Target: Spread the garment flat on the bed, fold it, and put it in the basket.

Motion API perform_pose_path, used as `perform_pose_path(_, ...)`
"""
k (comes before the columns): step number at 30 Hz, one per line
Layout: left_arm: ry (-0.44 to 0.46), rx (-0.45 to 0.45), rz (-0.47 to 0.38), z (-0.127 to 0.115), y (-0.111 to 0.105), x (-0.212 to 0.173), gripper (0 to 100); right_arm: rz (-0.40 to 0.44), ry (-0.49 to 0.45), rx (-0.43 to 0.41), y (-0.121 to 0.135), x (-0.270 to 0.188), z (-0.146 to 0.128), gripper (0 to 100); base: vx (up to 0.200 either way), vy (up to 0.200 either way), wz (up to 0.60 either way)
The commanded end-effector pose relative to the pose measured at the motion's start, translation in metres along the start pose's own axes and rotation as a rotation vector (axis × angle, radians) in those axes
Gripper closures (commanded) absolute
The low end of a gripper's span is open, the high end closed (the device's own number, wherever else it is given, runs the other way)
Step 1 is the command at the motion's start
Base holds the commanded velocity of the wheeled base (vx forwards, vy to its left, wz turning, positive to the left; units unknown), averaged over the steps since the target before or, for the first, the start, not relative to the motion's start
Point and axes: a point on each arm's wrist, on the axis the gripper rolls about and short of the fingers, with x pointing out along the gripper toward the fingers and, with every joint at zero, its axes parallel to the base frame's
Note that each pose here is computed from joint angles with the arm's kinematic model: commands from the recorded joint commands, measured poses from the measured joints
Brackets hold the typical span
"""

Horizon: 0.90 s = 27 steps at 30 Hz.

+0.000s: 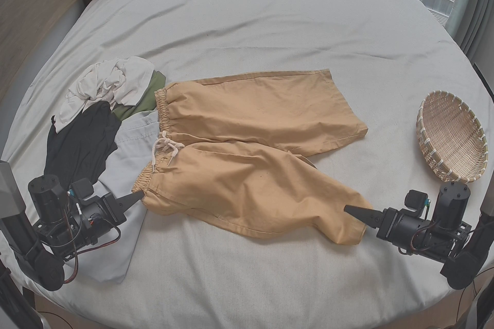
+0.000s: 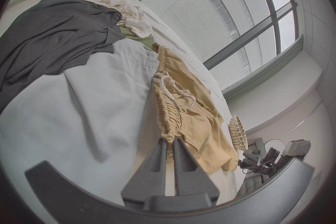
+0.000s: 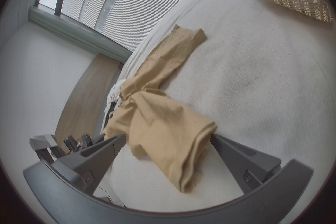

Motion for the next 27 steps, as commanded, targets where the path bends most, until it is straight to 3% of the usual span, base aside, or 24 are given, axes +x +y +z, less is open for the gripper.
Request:
perform_pose_path(1, 0.005, -0.005, 0.003, -0.002, 0.002, 0.002, 100, -0.002, 0.066, -0.021, 0.001, -0.006, -0.013, 0, 0.0, 0.0, 0.0)
perform_pose_path(14, 0.016, -0.004, 0.003, -0.005, 0.003, 0.004, 100, 0.017, 0.144, -0.173, -0.004, 0.016, -0.03, 0, 0.0, 0.0, 0.0)
perform_pose_path(27, 0.014, -0.004, 0.006, -0.005, 0.004, 0.004, 100, 0.014, 0.152, -0.171, -0.003, 0.019, -0.033, 0, 0.0, 0.0, 0.0)
